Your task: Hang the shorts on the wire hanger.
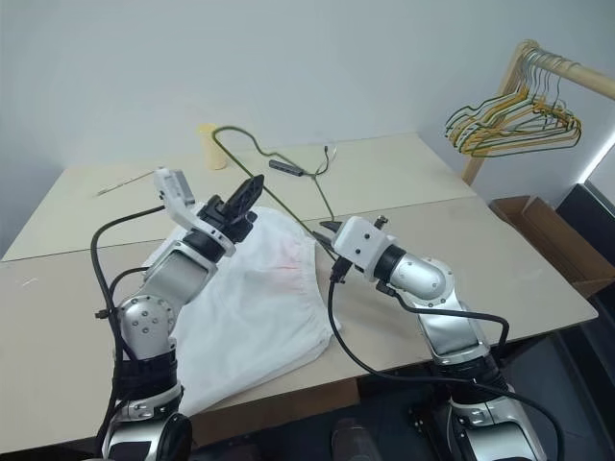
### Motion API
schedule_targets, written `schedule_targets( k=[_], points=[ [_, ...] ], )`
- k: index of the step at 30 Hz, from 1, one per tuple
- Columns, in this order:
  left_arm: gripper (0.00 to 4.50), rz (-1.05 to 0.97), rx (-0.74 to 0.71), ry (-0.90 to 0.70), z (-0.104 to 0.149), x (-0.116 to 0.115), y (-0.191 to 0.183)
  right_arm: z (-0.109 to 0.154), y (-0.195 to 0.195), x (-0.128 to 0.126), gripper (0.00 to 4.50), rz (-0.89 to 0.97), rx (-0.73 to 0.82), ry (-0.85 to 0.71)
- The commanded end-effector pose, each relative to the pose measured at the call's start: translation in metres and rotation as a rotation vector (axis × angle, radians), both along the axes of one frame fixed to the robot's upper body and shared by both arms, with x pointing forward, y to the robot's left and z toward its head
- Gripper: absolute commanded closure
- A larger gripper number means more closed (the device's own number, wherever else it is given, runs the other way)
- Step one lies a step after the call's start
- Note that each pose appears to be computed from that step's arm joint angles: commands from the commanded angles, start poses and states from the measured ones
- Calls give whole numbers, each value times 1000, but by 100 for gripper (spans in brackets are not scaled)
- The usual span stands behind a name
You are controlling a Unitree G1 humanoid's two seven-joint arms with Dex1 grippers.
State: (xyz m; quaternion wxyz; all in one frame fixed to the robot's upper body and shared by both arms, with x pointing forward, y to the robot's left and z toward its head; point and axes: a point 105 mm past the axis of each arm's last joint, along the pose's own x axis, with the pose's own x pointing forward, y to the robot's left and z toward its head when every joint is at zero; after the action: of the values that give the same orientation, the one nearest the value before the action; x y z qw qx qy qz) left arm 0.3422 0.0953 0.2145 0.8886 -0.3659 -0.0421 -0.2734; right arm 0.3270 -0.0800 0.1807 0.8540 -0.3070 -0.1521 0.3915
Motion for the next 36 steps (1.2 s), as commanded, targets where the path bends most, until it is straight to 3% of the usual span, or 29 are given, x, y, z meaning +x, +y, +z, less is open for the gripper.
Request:
schedule_targets(
  k=[1,5,9,15,19,26,36],
  points=[
    [450,16,34,-86,12,-2,2,15,1,-4,202,17,10,-67],
    [450,35,145,-156,15,0,15,21,-9,-4,69,28,78,47],
    [450,-107,187,-321,39,-16,43,29,-36,-17,69,146,180,361],
    [450,-498,119,-563,79,-68,72,29,-58,-45,69,428,262,777],
    [450,-589,126,-601,88,-73,80,21,-59,-42,69,512,314,993],
    [450,-637,121,-642,93,-72,72,3,-23,-40,69,569,213,1055],
    [450,-649,123,-648,87,-72,64,8,10,-41,69,649,275,1066]
  ],
)
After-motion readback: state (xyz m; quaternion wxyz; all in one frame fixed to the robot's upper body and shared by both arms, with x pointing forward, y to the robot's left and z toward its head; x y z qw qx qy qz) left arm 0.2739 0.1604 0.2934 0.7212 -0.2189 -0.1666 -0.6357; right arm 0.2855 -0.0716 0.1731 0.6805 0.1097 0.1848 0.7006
